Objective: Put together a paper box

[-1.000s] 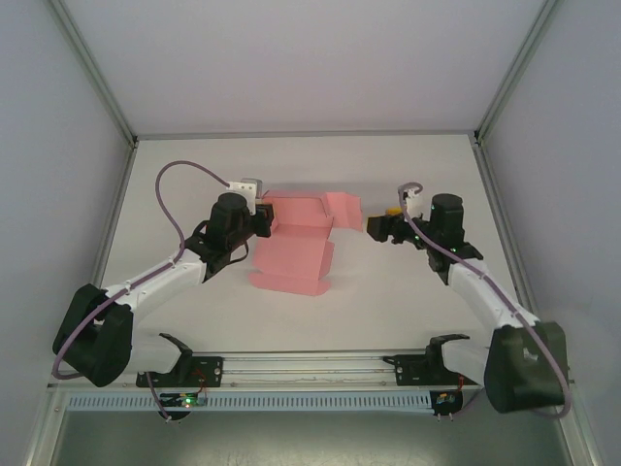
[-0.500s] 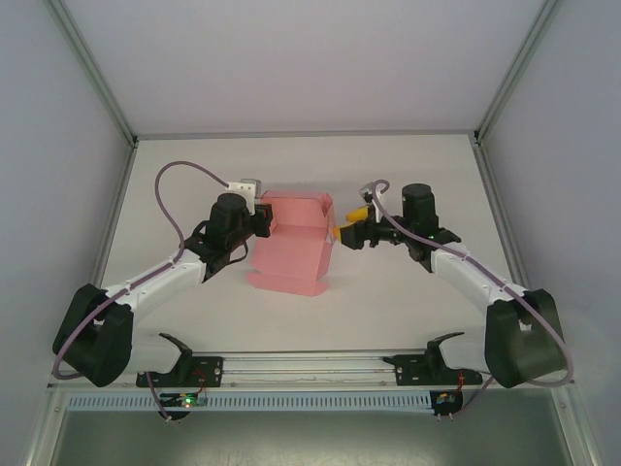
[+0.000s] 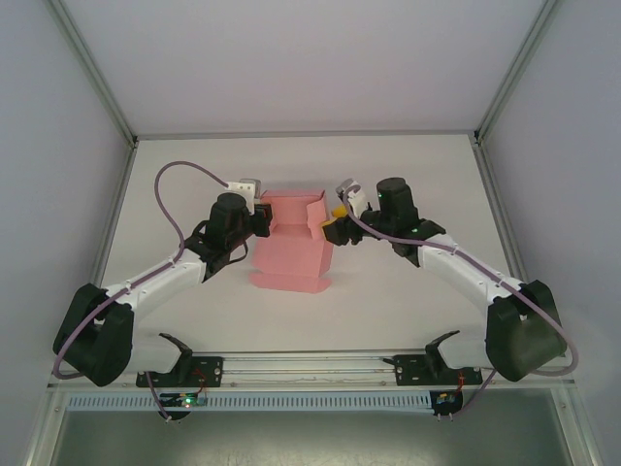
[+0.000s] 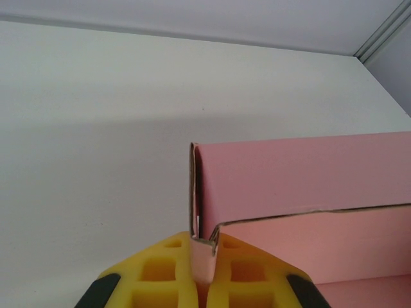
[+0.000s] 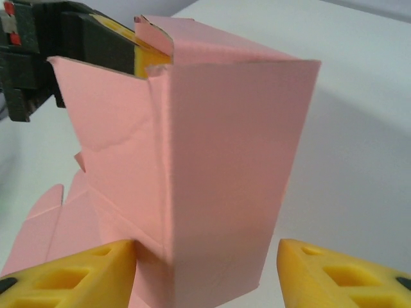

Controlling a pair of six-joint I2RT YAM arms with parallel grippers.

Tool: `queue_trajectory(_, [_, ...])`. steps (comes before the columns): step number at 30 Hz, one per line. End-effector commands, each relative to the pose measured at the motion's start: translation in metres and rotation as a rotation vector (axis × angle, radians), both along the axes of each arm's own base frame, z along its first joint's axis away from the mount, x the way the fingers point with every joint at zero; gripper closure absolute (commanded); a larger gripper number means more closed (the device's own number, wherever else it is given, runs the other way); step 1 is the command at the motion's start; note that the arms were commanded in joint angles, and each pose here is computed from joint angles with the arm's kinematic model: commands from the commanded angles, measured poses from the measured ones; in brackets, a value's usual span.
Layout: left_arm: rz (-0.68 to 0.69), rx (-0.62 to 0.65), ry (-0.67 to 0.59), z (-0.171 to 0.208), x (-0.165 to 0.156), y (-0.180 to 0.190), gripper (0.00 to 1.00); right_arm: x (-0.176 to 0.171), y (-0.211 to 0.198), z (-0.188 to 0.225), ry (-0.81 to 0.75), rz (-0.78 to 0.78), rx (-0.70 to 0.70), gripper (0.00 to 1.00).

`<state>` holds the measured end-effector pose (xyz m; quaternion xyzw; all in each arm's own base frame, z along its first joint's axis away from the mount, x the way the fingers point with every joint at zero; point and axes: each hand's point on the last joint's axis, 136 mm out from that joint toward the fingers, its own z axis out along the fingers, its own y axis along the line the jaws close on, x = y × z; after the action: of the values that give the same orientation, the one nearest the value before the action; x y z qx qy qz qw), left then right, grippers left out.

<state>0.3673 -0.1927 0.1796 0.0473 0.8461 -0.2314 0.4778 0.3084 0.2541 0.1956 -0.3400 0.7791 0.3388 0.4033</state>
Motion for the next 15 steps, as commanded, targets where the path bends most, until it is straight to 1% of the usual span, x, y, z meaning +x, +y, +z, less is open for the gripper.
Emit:
queue_trajectory(1, [-0.016, -0.009, 0.003, 0.003, 0.004, -0.003, 1.0, 0.011, 0.0, 0.002, -0.072, -0.041, -0.082, 0.41])
queue_trajectory(5, [-0.017, -0.004, 0.009, 0.002, 0.005, -0.004, 1.0, 0.02, 0.007, -0.001, -0.087, -0.086, -0.114, 0.42])
queue_trajectory(8, [-0.008, -0.007, 0.012, 0.002, 0.006, -0.004, 1.0, 0.032, 0.011, -0.003, -0.105, -0.156, -0.145, 0.46])
queue_trajectory(9, [-0.006, -0.01, 0.012, 0.002, 0.007, -0.003, 1.0, 0.036, 0.013, -0.003, -0.118, -0.178, -0.155, 0.5])
queue_trajectory(10, [-0.007, -0.009, 0.015, 0.001, 0.006, -0.004, 1.0, 0.039, 0.014, -0.002, -0.127, -0.2, -0.164, 0.52])
queue_trajectory(15, [0.009, 0.003, 0.024, -0.002, 0.007, -0.002, 1.0, 0.057, 0.013, -0.006, -0.114, -0.336, -0.214, 0.52])
